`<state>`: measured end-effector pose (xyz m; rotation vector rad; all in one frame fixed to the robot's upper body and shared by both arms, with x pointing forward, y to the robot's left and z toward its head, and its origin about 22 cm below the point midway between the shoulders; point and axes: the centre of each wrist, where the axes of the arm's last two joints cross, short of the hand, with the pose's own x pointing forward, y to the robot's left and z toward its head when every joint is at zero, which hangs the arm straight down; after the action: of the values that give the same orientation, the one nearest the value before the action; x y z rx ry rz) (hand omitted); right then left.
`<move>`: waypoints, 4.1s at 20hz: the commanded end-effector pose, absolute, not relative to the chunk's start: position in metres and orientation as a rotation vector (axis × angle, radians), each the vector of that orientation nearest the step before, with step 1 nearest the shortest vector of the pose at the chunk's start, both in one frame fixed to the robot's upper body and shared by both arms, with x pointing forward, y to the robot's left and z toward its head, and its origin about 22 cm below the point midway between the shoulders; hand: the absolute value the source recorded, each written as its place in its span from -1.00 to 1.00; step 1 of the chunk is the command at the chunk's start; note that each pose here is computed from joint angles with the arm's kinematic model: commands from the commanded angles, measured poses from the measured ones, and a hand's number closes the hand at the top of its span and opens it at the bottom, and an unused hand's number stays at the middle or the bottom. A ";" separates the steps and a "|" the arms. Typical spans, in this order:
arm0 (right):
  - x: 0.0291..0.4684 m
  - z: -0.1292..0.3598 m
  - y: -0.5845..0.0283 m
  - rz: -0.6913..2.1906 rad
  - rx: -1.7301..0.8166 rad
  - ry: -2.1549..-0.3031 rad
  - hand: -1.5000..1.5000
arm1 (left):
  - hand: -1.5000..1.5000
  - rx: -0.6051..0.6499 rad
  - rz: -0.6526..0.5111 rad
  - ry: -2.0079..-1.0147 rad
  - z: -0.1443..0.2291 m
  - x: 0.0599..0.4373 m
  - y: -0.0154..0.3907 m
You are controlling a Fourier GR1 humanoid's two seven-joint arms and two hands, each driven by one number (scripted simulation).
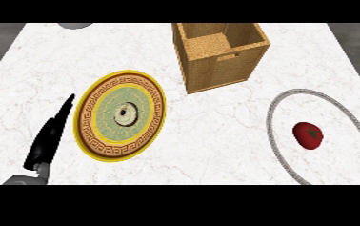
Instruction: Pick the tomato from the placemat and place it in the basket
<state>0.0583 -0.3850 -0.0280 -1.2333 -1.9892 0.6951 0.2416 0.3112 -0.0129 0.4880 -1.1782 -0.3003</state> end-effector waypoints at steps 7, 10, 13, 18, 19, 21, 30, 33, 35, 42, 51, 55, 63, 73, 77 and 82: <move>0.095 -0.043 -0.369 0.790 -1.265 -2.076 -1.00 | 0.00 0.475 -0.306 -1.149 0.002 0.248 0.314; 0.100 -0.049 -0.365 0.791 -1.225 -2.073 -1.00 | 0.00 0.486 -0.296 -1.159 -0.027 0.242 0.302; 0.106 -0.054 -0.377 0.799 -1.256 -2.029 -1.00 | 0.00 0.484 -0.290 -1.152 -0.018 0.244 0.308; 0.127 -0.057 -0.363 0.798 -1.251 -2.008 -1.00 | 0.00 0.486 -0.307 -1.153 -0.013 0.245 0.312; 0.126 -0.063 -0.367 0.800 -1.260 -1.996 -1.00 | 0.00 0.474 -0.290 -1.158 -0.010 0.230 0.322; 0.138 -0.051 -0.369 0.797 -1.240 -2.032 -1.00 | 0.00 0.485 -0.302 -1.139 -0.007 0.256 0.313; 0.144 -0.054 -0.360 0.755 -1.283 -1.969 -1.00 | 0.00 0.476 -0.313 -1.140 -0.012 0.240 0.309; 0.160 -0.063 -0.363 0.779 -1.300 -1.950 -1.00 | 0.00 0.480 -0.311 -1.147 -0.014 0.239 0.317; 0.159 -0.066 -0.372 0.768 -1.288 -1.940 -1.00 | 0.00 0.491 -0.321 -1.148 -0.017 0.233 0.330; 0.180 -0.058 -0.368 0.795 -1.238 -1.967 -1.00 | 0.00 0.499 -0.299 -1.141 -0.027 0.244 0.316; 0.212 -0.071 -0.367 0.947 -1.149 -1.894 1.00 | 0.00 0.477 -0.317 -1.153 -0.019 0.243 0.321; 0.192 -0.085 -0.360 0.998 -1.030 -1.926 1.00 | 0.00 0.494 -0.298 -1.149 -0.019 0.247 0.325; 0.210 -0.085 -0.338 1.085 -1.102 -1.966 1.00 | 0.00 0.494 -0.318 -1.164 -0.015 0.244 0.320; 0.214 -0.066 -0.367 1.057 -1.165 -1.556 1.00 | 0.00 0.488 -0.333 -1.178 -0.015 0.247 0.303; 0.220 -0.039 -0.391 1.100 -1.167 -1.318 1.00 | 0.00 0.480 -0.331 -1.187 -0.006 0.251 0.308; 0.257 0.026 -0.359 0.980 -1.178 -1.438 1.00 | 0.00 0.487 -0.346 -1.165 -0.018 0.244 0.298</move>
<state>0.2090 -0.3751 -0.0289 -1.0719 -1.4437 1.1714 0.2478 0.3020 -0.0134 0.4825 -1.1846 -0.3332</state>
